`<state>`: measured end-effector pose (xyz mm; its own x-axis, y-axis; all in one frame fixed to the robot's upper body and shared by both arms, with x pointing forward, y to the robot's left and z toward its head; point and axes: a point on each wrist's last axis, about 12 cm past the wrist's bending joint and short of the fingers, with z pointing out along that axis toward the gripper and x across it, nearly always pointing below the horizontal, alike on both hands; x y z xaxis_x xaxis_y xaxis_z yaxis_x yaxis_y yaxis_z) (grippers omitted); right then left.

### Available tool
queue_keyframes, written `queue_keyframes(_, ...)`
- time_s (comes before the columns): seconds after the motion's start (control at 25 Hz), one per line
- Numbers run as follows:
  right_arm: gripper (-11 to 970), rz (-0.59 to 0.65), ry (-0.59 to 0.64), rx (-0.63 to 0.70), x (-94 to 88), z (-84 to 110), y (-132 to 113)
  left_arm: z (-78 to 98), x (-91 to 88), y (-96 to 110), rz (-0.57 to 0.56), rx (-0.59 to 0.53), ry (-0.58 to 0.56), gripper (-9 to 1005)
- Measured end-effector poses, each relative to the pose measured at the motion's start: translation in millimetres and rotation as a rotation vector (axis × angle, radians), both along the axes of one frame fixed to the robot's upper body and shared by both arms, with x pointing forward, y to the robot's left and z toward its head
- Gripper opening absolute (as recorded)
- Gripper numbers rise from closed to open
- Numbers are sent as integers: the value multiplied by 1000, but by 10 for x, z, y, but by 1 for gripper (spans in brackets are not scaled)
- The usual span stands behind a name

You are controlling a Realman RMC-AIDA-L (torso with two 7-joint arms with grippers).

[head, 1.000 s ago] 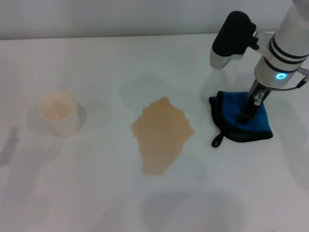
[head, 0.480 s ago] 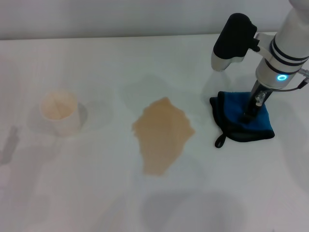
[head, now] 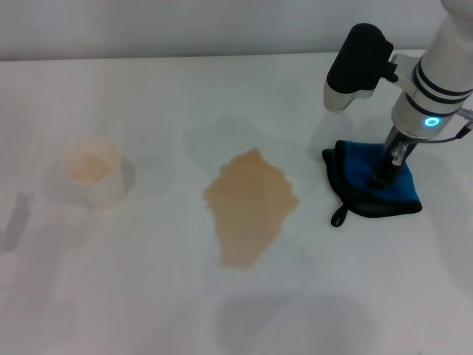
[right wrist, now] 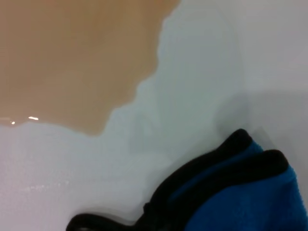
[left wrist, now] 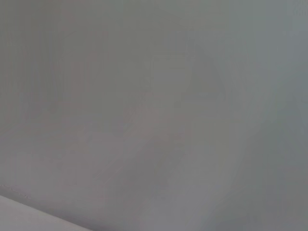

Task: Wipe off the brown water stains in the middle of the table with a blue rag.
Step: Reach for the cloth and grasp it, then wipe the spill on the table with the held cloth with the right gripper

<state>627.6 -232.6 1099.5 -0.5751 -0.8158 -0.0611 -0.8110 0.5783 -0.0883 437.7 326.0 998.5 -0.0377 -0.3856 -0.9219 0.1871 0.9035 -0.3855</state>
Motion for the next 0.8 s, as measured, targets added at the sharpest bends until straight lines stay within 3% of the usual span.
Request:
queue_keyframes(0.16, 275, 1, 3, -3, -5, -3, -2, -1, -1, -2, 0, 0, 0, 876)
queue_keyframes(0.6, 230, 12, 35, -22, -41, 2, -12, -2, -3, -4, -1, -3, 1, 876)
queue_keyframes(0.8, 126, 22, 50, -15, -58, 19, 25, -3, -3, -8, 0, -4, 1, 876)
